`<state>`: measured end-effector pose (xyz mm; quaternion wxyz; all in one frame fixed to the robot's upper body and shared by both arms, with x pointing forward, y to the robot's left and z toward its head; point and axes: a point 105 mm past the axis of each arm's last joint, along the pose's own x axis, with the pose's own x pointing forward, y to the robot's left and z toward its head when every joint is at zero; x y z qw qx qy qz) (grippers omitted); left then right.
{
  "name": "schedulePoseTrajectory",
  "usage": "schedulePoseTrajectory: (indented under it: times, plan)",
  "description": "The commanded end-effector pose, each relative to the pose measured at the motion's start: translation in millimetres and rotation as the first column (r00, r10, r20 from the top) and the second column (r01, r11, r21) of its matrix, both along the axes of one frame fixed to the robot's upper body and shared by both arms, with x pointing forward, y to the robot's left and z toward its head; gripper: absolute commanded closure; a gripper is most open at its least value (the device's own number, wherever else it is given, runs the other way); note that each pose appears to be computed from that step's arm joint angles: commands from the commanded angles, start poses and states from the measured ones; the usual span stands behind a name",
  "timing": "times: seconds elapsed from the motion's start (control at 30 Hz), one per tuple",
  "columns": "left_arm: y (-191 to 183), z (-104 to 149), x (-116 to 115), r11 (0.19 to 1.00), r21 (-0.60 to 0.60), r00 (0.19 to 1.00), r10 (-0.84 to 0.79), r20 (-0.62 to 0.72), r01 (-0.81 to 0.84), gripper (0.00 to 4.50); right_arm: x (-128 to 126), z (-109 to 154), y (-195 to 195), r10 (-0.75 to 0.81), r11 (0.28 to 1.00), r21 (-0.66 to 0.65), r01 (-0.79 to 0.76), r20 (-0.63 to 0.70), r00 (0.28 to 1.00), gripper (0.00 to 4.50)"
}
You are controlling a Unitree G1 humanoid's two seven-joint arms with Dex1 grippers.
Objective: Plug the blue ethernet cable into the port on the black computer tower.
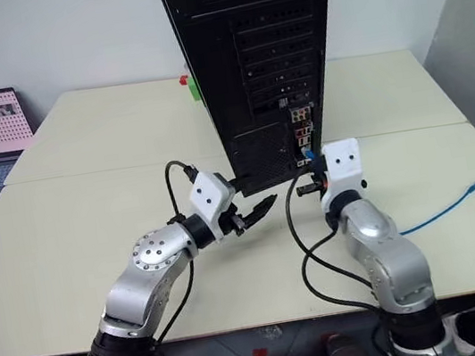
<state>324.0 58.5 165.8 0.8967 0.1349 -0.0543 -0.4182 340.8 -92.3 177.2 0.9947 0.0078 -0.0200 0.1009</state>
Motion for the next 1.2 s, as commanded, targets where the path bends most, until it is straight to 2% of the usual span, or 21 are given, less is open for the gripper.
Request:
schedulePoseTrajectory:
  times: [0.03,0.3,0.63,1.2]
  plan:
    - [4.0,28.7,5.1,0.995,-0.08,0.994,0.07,0.085,-0.064,1.42,6.1,15.8,3.1,-0.023,1.0,0.013,0.022,0.069,0.997,4.5]
    - [4.9,33.4,4.4,0.991,-0.102,0.986,0.096,0.136,-0.082,1.42,17.1,21.1,-0.5,-0.087,0.995,0.053,0.082,0.092,0.992,4.5]
    - [5.4,31.6,3.6,0.993,-0.085,0.982,0.095,0.16,-0.082,1.42,29.3,25.5,2.2,-0.066,0.995,0.075,0.06,0.07,0.995,4.5]
    - [7.0,33.1,4.4,0.993,-0.073,0.98,0.102,0.169,-0.091,1.42,30.8,21.6,5.8,-0.058,0.995,0.085,0.055,0.033,0.998,4.5]
